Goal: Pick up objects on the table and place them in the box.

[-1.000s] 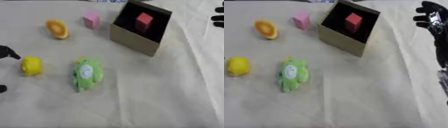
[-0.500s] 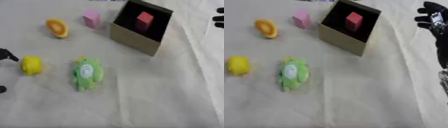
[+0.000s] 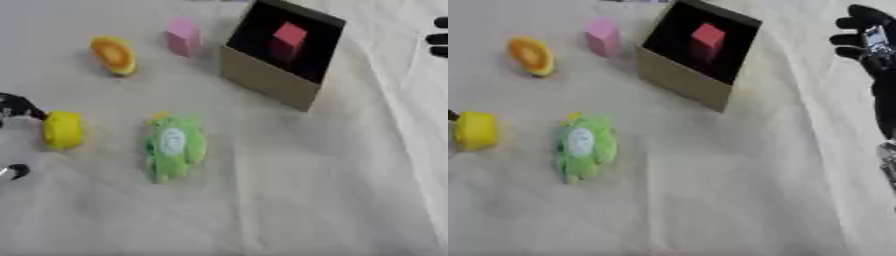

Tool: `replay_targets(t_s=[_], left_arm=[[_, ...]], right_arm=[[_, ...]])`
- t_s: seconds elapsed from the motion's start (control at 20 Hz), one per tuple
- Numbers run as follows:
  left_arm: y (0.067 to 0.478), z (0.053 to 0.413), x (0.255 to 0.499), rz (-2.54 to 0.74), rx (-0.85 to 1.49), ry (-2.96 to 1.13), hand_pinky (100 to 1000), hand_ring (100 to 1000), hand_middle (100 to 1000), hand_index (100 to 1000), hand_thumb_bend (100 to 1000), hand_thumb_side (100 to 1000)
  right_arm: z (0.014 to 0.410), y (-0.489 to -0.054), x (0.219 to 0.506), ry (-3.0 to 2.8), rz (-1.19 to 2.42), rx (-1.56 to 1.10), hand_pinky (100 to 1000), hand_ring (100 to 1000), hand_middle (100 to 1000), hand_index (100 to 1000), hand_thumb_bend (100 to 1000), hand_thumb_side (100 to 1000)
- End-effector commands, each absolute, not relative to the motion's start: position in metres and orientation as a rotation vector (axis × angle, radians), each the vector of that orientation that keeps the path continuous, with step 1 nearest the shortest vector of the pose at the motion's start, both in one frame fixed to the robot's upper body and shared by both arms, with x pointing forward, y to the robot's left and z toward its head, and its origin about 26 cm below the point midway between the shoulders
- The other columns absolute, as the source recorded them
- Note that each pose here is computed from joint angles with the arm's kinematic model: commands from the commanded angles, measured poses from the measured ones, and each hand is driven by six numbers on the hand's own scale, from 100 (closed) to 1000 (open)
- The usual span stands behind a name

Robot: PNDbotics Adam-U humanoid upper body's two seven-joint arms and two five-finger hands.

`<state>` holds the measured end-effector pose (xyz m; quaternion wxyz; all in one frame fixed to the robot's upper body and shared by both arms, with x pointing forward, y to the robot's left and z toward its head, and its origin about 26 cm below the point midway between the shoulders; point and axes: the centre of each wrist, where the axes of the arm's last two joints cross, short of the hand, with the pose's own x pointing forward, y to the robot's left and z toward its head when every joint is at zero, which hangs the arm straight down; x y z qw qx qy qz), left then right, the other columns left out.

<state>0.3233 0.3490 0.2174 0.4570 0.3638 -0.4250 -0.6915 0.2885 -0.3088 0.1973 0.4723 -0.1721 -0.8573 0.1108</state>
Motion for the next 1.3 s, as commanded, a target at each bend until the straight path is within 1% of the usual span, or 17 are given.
replay_targets(t_s=[0.05,0.1,0.3,0.4,0.5,0.65,0.7,0.85,1.05,1.3], left_arm=[[0.352,0.223,0.326,-1.711,0.923,-1.036,813,752,682,809,347,100],[0.351,0.222,0.327,-1.71,0.925,-1.04,800,734,656,791,318,100],[0.349,0.219,0.333,-1.708,0.944,-1.067,776,697,611,755,298,100],[0.349,0.216,0.335,-1.702,0.959,-1.081,760,661,576,722,286,100],[0.349,0.216,0.337,-1.682,0.984,-1.103,729,615,521,669,240,100],[0.347,0.214,0.339,-1.642,1.03,-1.146,702,579,477,621,200,100],[0.347,0.214,0.339,-1.629,1.039,-1.164,688,559,450,588,148,100],[0.343,0.218,0.338,-1.587,1.056,-1.228,681,542,429,566,100,100],[0.337,0.231,0.331,-1.561,1.064,-1.306,675,526,408,541,100,100],[0.323,0.253,0.314,-1.559,1.075,-1.405,672,519,401,537,100,100]], right_arm=[[0.204,-0.309,0.287,-2.117,0.281,-0.431,805,775,778,852,100,916],[0.204,-0.309,0.287,-2.116,0.28,-0.43,805,775,778,852,100,917],[0.204,-0.309,0.287,-2.116,0.279,-0.426,804,775,777,852,100,917],[0.204,-0.309,0.287,-2.115,0.277,-0.426,804,775,777,852,100,918],[0.203,-0.309,0.287,-2.114,0.274,-0.426,804,775,776,852,100,919],[0.202,-0.308,0.287,-2.111,0.271,-0.423,804,775,776,853,100,919],[0.202,-0.309,0.287,-2.11,0.271,-0.424,804,775,776,853,100,919],[0.202,-0.309,0.286,-2.108,0.267,-0.424,804,775,775,852,100,920],[0.201,-0.31,0.286,-2.106,0.262,-0.426,804,775,775,853,100,920],[0.201,-0.311,0.286,-2.107,0.254,-0.431,804,775,775,853,100,919]])
